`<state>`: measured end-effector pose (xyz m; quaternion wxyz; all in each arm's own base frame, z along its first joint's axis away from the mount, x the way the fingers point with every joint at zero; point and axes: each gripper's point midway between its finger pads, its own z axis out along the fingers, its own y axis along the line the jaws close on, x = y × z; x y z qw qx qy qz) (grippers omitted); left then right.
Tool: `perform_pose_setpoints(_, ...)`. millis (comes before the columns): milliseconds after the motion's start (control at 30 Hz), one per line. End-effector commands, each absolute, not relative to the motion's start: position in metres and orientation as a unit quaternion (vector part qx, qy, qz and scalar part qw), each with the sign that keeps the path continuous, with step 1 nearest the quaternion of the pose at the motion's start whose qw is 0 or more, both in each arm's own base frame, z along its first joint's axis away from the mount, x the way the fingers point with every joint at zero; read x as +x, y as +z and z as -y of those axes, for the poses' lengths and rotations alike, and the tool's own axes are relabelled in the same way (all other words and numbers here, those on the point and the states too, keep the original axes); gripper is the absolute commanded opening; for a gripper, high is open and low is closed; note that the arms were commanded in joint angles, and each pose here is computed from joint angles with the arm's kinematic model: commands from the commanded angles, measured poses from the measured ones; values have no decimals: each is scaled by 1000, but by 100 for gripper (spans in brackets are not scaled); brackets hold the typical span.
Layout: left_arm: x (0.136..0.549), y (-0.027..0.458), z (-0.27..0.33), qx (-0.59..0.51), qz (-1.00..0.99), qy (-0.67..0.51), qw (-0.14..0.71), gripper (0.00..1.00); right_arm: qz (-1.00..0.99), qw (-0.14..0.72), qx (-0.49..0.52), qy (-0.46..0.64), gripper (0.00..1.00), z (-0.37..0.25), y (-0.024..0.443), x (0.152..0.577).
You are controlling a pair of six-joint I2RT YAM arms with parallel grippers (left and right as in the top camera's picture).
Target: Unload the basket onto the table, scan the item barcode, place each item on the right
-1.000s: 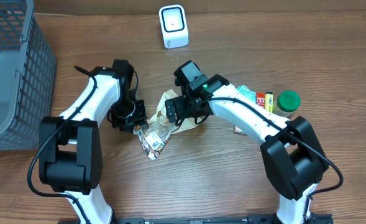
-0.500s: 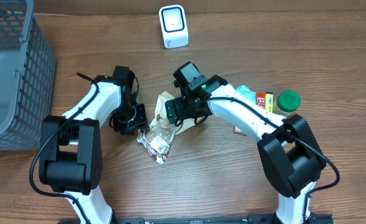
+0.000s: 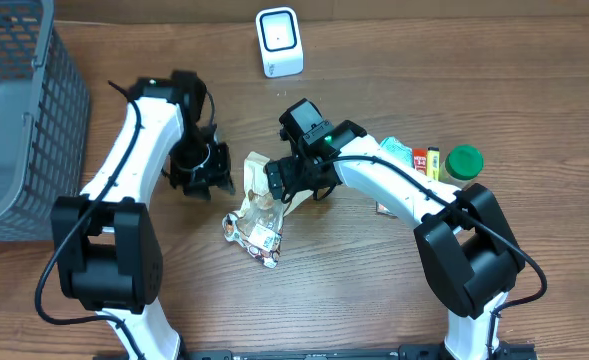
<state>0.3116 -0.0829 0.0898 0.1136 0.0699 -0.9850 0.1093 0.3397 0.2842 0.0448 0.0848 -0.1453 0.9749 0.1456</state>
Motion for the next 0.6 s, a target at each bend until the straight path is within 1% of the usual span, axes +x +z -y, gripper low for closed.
perform_pose_setpoints(0,298,106,102,37,983,127,125,38,-977,78,-137,143,100,-275,40,342)
perform_pose_setpoints(133,278,90,109,23,981,111,156,40,-978,78,-130,144,100,-271,40,345)
perform_pose_setpoints(300,254,68,108,33,976,95,193,63,-977,77,-131,151,100,-273,41,345)
perform_pose_setpoints(333,250,63,108,35,975,94,197,66,-977,78,-131,151,100,-274,41,346)
perform_pose_setpoints(467,235,43,104,46,972,88,213,68,-974,91,-134,158,100,-277,43,351)
perform_pose_setpoints(567,235,25,104,51,975,90,199,68,-970,105,-143,163,100,-281,45,357)
